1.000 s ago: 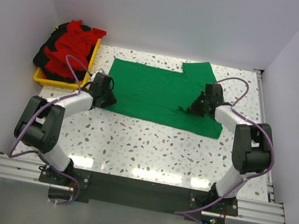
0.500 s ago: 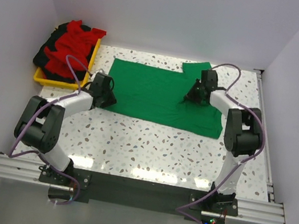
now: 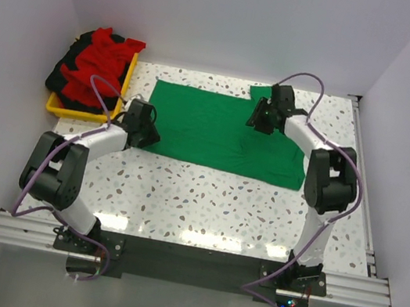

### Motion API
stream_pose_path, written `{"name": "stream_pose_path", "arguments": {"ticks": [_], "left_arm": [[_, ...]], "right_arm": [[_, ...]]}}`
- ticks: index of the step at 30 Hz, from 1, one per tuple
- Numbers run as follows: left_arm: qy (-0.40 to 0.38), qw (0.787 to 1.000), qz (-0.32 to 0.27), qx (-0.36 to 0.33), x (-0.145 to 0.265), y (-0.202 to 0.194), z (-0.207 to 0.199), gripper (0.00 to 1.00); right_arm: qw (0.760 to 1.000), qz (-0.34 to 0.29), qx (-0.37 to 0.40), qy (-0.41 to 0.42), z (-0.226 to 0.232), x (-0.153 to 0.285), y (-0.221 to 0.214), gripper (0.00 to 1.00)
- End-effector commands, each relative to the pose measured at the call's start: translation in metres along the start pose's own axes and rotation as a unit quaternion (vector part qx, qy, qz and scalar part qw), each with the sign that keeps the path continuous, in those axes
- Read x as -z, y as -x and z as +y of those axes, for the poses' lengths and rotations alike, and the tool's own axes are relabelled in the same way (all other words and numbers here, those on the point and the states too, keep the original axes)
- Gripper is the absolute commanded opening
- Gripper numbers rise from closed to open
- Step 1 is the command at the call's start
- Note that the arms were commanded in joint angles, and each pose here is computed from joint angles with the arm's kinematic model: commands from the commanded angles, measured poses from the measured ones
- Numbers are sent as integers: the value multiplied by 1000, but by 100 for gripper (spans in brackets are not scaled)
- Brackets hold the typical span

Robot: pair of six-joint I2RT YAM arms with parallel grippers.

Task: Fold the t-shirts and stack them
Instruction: Fold the tshirt

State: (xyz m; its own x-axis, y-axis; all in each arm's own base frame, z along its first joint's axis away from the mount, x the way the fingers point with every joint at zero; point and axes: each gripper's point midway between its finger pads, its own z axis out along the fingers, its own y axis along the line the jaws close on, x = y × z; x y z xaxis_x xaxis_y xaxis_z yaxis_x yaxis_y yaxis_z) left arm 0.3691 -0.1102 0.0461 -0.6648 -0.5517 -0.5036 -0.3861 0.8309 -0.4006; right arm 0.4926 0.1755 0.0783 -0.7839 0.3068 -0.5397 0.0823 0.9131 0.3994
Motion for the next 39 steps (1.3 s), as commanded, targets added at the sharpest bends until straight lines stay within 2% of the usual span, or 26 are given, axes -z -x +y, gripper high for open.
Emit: {"name": "stream_pose_path", "arguments": {"ticks": [1,7,12,17,23,30,36,39], "left_arm": [[-46,998,-41,9,14,32,-33,34],[-62,997,-48,13,5,47,-53,34],[-60,997,-51,18,-11,50,-56,34],[-19,999,-31,20,-33,22,-24,33],[10,999,-15,33,-40,-12,13,32],[47,998,-9,50,-23,-41,53,31],[59,997,-20,52,2,-50,73,31],[76,996,-5,51,11,-65,88,31]], "right_arm": [[999,-29,18,-23,-3,45,14,43],[995,-51,-28,-78,-46,78,-1,46],[991,-44,-78,-99,-87,82,-22,46],[987,-37,-99,-122,-104,82,-40,46],[981,-11,-128,-143,-124,74,-76,45],[970,19,-171,-171,-148,83,-134,41],[966,31,-186,-175,-154,108,-165,40],[965,38,-196,-173,-156,122,-180,40]]}}
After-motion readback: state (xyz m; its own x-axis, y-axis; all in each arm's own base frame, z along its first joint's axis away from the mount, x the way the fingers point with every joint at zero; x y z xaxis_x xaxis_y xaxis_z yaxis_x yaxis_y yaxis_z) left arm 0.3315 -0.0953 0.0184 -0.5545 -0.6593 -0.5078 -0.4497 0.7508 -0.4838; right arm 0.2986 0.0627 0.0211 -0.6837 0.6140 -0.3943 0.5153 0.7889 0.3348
